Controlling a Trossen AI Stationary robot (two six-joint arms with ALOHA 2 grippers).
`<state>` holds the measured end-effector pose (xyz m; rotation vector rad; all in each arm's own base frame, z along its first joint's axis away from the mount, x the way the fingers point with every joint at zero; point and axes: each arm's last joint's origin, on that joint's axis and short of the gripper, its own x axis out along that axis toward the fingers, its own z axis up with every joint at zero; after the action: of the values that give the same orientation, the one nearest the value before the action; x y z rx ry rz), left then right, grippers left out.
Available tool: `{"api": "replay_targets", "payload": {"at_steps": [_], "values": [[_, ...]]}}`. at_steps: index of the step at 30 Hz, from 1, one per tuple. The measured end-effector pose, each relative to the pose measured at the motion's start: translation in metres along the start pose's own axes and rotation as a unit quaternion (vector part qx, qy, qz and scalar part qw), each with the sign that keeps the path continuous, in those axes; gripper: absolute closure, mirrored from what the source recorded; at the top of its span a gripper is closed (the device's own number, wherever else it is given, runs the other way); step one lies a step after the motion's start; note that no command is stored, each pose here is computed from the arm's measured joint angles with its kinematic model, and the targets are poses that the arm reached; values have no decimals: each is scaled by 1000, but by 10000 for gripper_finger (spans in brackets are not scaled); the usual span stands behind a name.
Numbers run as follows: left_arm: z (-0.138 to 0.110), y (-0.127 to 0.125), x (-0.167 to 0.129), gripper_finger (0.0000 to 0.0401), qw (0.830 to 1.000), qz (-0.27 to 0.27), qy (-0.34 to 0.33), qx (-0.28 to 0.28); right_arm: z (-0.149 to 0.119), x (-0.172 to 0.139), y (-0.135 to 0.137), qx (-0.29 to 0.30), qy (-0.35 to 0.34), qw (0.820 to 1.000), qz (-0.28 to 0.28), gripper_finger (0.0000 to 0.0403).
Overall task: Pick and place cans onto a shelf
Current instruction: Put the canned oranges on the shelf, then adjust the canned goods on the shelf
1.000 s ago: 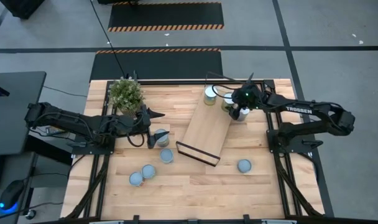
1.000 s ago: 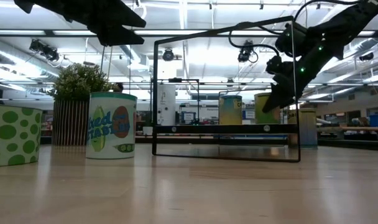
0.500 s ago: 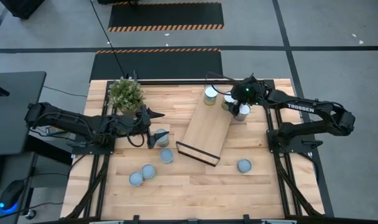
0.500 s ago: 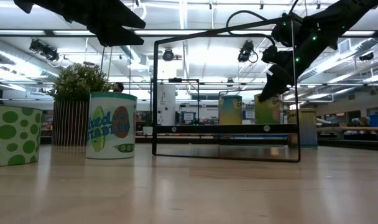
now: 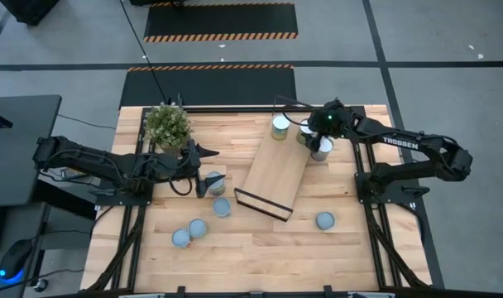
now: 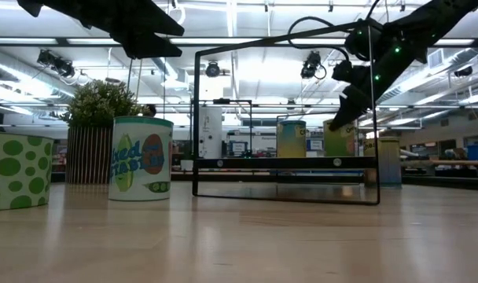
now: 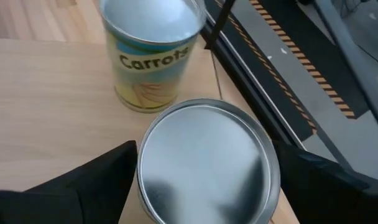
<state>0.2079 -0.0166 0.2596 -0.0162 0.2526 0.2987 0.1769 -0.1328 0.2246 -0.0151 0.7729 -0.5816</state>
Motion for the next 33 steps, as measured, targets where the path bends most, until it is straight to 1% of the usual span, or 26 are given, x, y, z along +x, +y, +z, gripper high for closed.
{"api": "replay_targets", "payload": {"at_steps": [8,13,15,18,20,23,26,29,33], "values": [[0,0,0,12,1000,0,0,0,27,-16,6,-21,-9,999,-25,29],[0,0,0,12,1000,0,-1,0,42,-19,21,-36,-60,998,5,29],[0,0,0,12,1000,0,-1,-1,45,-16,30,-48,-74,996,12,29],[0,0,0,12,1000,0,-1,-1,48,-4,42,-61,-76,995,14,29],[0,0,0,12,1000,0,-1,-1,50,6,50,-75,-78,994,6,29],[0,0,0,12,1000,0,-1,-1,56,21,60,-107,-61,992,-17,29],[0,0,0,12,1000,0,-1,-2,71,29,64,-129,-63,989,-32,30],[0,0,0,12,1000,0,-1,-2,88,35,65,-143,-64,987,-34,30],[0,0,0,12,1000,0,-1,-2,101,46,63,-162,-38,986,-28,30]]}}
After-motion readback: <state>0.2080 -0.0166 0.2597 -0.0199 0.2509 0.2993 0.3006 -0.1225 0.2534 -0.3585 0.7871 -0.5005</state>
